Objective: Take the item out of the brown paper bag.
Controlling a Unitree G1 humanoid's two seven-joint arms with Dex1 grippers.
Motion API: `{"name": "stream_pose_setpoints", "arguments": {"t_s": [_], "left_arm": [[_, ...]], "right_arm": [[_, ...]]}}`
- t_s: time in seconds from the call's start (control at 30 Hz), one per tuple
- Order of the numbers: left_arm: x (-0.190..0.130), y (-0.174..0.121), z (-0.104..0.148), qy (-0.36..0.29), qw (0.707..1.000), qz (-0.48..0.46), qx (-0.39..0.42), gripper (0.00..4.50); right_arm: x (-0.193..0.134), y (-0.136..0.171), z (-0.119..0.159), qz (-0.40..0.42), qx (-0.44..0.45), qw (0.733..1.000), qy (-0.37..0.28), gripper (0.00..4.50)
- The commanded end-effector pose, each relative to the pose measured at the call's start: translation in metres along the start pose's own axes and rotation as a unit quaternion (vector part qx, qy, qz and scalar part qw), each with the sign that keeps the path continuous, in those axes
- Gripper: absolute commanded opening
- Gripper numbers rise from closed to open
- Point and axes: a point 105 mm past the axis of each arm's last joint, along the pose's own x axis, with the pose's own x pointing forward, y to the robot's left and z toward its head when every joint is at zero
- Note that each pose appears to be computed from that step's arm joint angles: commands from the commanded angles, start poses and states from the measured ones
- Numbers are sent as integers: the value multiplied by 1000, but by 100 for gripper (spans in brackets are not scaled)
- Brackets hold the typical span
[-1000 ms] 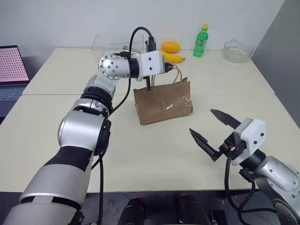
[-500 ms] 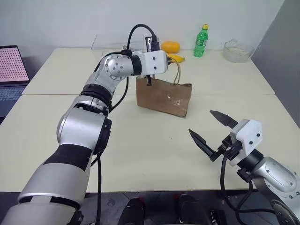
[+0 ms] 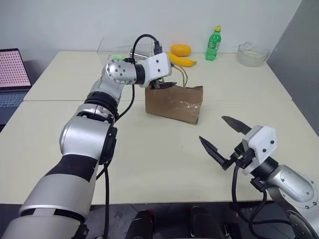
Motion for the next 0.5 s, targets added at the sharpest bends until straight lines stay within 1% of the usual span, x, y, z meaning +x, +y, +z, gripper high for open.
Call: {"name": "stream_pose_setpoints", "arguments": {"t_s": [0.03,0.33,0.5], "left_arm": [[-13,18,12,-31,999,19,-25,447],[-34,15,1,-72,989,-11,-130,447],[-52,15,-8,-93,983,0,-160,447]], "right_arm": [[0,1,7,3,-13,1000,-12,450],[2,0,2,5,-14,1000,-3,450],[2,-1,0,9,-7,1000,2,450]]}}
